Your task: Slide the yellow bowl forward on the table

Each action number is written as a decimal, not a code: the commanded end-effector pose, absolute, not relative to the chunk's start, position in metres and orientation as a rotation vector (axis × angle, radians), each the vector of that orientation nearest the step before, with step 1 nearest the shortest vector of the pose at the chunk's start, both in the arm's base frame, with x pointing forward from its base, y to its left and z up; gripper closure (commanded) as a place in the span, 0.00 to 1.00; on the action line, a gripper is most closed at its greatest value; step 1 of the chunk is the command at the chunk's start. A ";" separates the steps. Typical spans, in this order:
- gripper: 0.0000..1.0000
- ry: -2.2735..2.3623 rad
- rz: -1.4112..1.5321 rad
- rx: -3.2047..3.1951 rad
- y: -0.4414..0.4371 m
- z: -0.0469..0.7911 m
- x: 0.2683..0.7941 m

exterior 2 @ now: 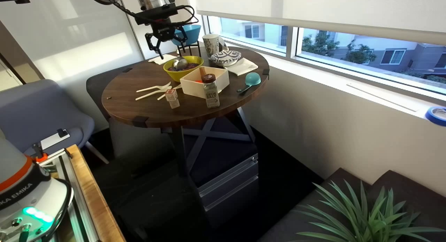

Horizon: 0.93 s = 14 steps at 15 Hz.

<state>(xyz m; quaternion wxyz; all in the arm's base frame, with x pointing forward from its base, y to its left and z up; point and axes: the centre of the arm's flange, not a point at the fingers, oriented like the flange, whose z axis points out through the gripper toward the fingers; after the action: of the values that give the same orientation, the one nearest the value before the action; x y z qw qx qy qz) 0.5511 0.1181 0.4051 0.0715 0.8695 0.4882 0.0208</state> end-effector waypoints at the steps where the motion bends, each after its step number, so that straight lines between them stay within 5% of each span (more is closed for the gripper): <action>1: 0.00 1.527 0.127 2.522 0.146 0.394 0.496; 14: 0.00 1.554 0.221 2.392 0.220 0.374 0.463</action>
<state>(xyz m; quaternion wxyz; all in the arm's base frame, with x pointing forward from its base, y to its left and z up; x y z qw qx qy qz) 0.4629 0.2199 0.3741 0.1399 0.8279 0.5378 0.0765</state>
